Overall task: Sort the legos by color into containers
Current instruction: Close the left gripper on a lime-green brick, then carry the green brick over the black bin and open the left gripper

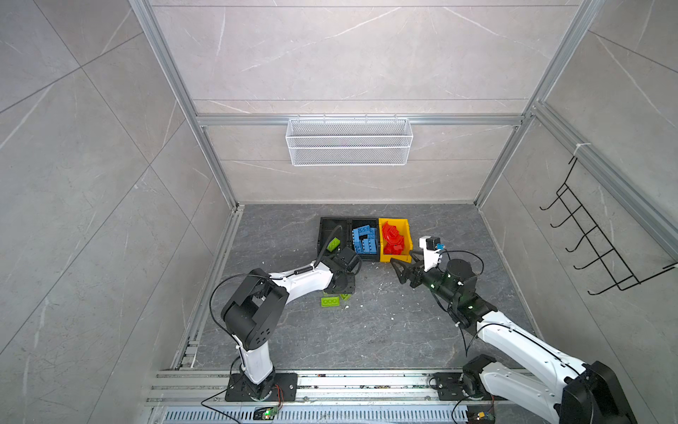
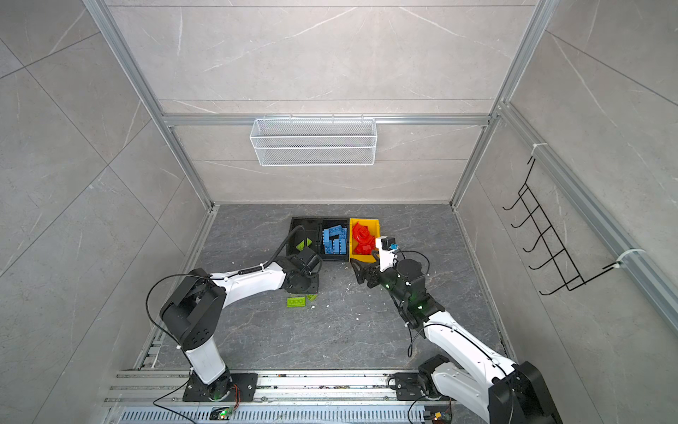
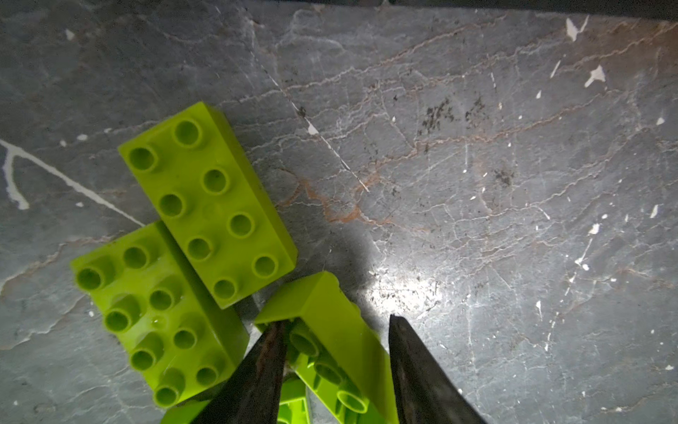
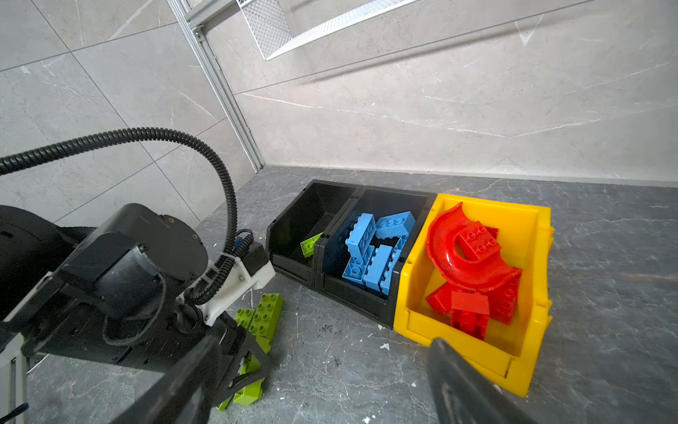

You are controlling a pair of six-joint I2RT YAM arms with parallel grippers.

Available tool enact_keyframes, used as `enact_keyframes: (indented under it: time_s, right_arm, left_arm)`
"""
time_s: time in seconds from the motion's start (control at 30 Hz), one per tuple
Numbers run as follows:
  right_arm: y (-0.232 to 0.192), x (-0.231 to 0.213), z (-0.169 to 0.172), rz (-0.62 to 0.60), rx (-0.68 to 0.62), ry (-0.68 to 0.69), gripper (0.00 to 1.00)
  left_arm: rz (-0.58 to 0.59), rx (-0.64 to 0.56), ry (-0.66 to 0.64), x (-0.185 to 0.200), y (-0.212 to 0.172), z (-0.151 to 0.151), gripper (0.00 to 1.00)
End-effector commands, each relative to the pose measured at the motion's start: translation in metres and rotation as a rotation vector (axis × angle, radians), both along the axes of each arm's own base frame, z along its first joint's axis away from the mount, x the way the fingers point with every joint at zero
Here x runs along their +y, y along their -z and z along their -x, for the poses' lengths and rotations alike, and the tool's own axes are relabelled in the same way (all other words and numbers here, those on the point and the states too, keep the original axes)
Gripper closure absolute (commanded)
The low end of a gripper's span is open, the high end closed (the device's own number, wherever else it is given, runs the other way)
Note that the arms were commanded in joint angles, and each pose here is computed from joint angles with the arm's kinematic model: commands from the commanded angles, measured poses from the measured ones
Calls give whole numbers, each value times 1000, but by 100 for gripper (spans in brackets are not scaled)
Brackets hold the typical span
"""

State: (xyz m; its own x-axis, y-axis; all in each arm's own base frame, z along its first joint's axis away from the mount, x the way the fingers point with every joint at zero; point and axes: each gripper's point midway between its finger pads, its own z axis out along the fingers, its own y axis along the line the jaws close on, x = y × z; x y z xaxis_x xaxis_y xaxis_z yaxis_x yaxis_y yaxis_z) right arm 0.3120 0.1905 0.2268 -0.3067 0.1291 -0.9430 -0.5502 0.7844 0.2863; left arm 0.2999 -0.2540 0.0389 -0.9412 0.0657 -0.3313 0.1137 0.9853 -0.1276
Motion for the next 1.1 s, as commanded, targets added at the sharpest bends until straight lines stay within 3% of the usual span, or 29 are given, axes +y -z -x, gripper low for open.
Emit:
enact_keyframes:
  time_s: [0.0,0.13,0.27,0.6,1.07]
  right_arm:
    - [-10,3,-1,6,-20,-20,11]
    - [-10,5,-1,4,-14,-27,11]
    - [-8,5,-1,8,-11,-28,11]
    - [-9,5,-1,8,-11,-31,11]
    - [-9,5,-1,8,-11,-32,12]
  left_arm:
    - [-38,-2,12,2,2,-3,51]
    - [-41,13,20,1,9,-2,54]
    - [-23,7,28,-4,10,-4,64]
    - [22,-68,43,-7,-20,-10,78]
    - [32,-244,105,-10,-92,-46,81]
